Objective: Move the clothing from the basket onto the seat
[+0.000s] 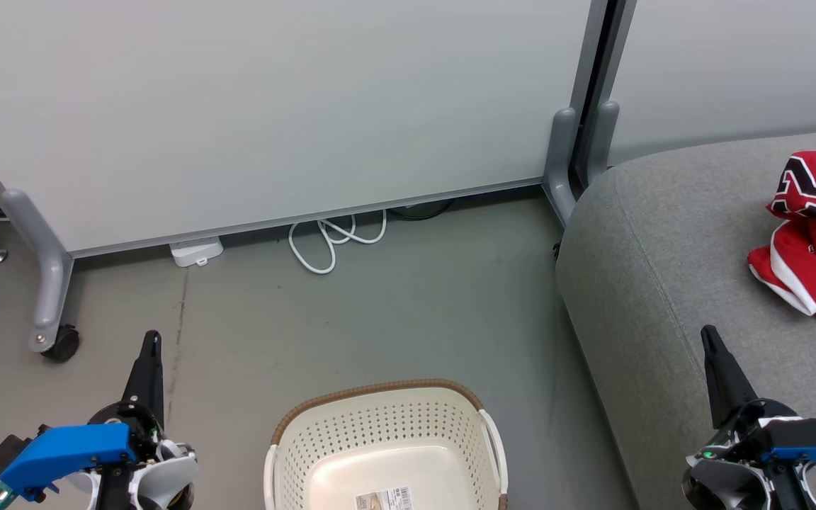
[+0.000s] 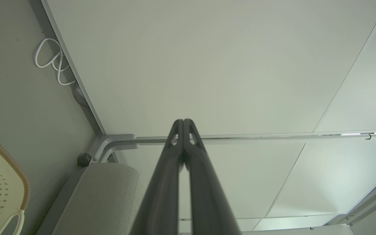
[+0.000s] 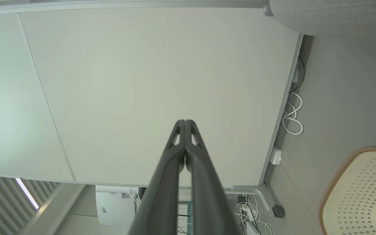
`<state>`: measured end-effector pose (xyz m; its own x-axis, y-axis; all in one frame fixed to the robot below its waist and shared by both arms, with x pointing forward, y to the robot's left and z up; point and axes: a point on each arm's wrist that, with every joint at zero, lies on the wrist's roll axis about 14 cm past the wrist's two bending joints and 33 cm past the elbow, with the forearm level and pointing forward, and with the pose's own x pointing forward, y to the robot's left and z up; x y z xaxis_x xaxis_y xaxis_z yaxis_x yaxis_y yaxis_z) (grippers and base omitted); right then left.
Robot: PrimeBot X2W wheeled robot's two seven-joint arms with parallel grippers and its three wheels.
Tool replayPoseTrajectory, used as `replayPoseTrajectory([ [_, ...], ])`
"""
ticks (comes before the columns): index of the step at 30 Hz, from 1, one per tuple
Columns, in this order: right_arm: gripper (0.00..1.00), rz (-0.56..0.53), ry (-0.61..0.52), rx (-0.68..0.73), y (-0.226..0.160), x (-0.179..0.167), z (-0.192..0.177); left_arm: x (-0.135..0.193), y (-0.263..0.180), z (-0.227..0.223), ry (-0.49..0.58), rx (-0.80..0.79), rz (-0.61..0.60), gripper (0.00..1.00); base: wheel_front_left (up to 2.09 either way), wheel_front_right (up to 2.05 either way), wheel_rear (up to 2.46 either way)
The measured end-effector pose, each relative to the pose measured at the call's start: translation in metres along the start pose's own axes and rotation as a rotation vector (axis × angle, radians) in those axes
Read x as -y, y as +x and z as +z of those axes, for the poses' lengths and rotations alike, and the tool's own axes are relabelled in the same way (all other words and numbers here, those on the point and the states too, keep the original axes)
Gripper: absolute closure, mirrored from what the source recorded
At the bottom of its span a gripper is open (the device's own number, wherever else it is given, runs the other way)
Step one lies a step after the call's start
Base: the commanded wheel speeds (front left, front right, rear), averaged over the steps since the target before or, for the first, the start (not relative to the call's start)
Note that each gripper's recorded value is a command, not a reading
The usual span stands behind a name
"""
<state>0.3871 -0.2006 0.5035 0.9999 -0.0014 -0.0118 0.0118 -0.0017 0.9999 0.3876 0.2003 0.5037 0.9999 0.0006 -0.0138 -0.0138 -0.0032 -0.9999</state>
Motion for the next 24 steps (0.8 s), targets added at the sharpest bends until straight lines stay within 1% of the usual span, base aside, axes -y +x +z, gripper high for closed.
replayPoseTrajectory([
  [24, 1.00, 0.001, 0.000, 0.000, 0.0003, -0.0005, -0.0001, 0.0001, 0.0000, 0.0000, 0.000, 0.000, 0.000, 1.00, 0.00, 0.00, 0.00],
])
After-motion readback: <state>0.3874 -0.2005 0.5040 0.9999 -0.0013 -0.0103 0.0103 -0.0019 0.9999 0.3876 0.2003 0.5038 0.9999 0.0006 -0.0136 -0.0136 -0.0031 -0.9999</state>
